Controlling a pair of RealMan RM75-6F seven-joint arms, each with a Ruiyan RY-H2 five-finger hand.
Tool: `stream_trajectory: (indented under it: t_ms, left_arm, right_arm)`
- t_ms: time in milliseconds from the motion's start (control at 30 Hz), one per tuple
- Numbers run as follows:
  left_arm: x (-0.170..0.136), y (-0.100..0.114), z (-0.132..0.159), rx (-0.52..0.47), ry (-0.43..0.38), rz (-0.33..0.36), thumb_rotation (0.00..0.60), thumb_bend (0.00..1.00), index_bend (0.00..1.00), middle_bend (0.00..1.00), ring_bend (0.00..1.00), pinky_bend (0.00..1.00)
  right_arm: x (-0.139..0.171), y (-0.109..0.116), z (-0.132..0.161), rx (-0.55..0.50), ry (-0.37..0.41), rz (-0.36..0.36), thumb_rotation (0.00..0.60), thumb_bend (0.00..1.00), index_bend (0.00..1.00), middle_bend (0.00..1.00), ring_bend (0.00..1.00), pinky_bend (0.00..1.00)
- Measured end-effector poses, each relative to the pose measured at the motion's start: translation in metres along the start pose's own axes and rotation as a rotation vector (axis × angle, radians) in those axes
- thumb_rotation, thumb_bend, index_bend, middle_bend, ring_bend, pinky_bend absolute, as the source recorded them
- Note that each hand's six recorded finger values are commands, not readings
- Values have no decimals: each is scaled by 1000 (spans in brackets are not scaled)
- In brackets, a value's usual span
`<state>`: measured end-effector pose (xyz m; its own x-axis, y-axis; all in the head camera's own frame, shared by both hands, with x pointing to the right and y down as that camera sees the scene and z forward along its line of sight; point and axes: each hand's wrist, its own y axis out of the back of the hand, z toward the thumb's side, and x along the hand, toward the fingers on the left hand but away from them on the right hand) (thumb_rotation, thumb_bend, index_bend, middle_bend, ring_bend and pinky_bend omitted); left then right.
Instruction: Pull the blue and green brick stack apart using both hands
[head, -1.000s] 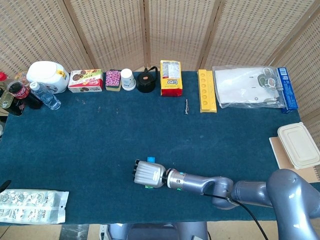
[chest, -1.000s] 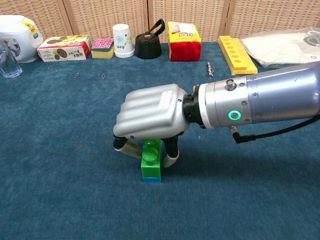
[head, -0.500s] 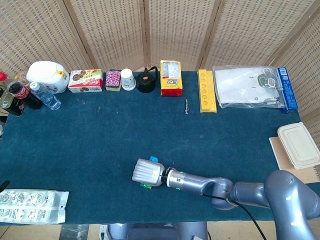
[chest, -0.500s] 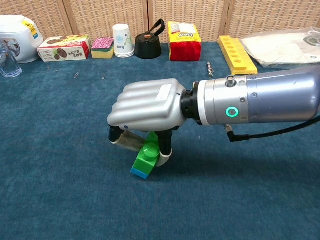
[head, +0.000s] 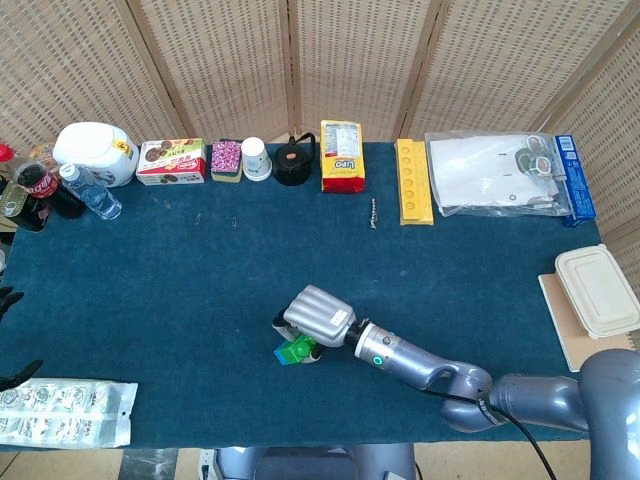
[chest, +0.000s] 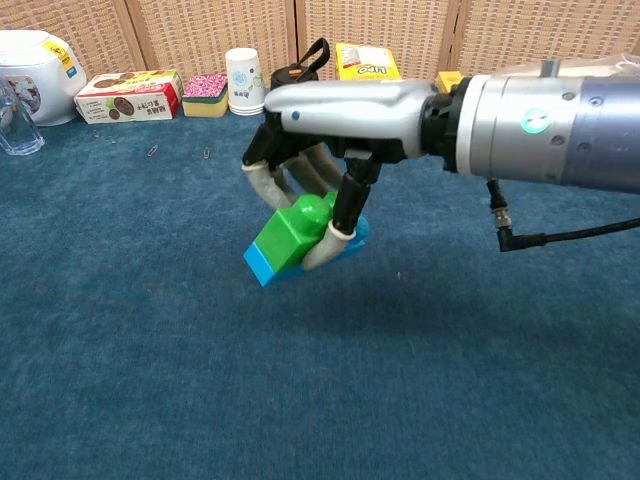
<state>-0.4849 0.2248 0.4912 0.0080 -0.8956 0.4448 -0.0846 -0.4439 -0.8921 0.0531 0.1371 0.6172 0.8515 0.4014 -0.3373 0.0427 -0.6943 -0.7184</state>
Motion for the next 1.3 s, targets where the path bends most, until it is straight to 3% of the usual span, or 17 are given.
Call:
stream_trajectory:
  t_ms: [267, 533, 833, 967, 1167, 1300]
  left_arm:
    - [18, -12, 37, -43, -122, -56, 514, 219, 160, 144, 42, 198]
    - [40, -15, 82, -131, -224, -58, 519, 220, 160, 144, 59, 207]
    - [64, -26, 119, -302, -296, -133, 514, 220, 178, 148, 88, 208]
    - [73, -29, 135, -425, -324, -150, 516, 219, 234, 183, 138, 235]
    - [90, -35, 169, -645, -392, -165, 512, 258, 317, 291, 265, 352]
    - [101, -41, 197, -779, -437, -205, 508, 243, 334, 296, 270, 358]
  right_arm:
    - [28, 26, -22, -320, -139, -83, 600, 59, 690, 640, 656, 660]
    - [53, 42, -31, -627, -203, -152, 600, 62, 691, 641, 658, 661]
    - [78, 61, -41, -927, -253, -283, 600, 62, 693, 642, 661, 668]
    - [83, 67, -44, -947, -254, -327, 600, 63, 693, 642, 661, 668]
    - [87, 71, -49, -947, -255, -388, 600, 63, 697, 642, 661, 668]
    - [90, 76, -52, -926, -260, -428, 600, 63, 698, 641, 662, 668]
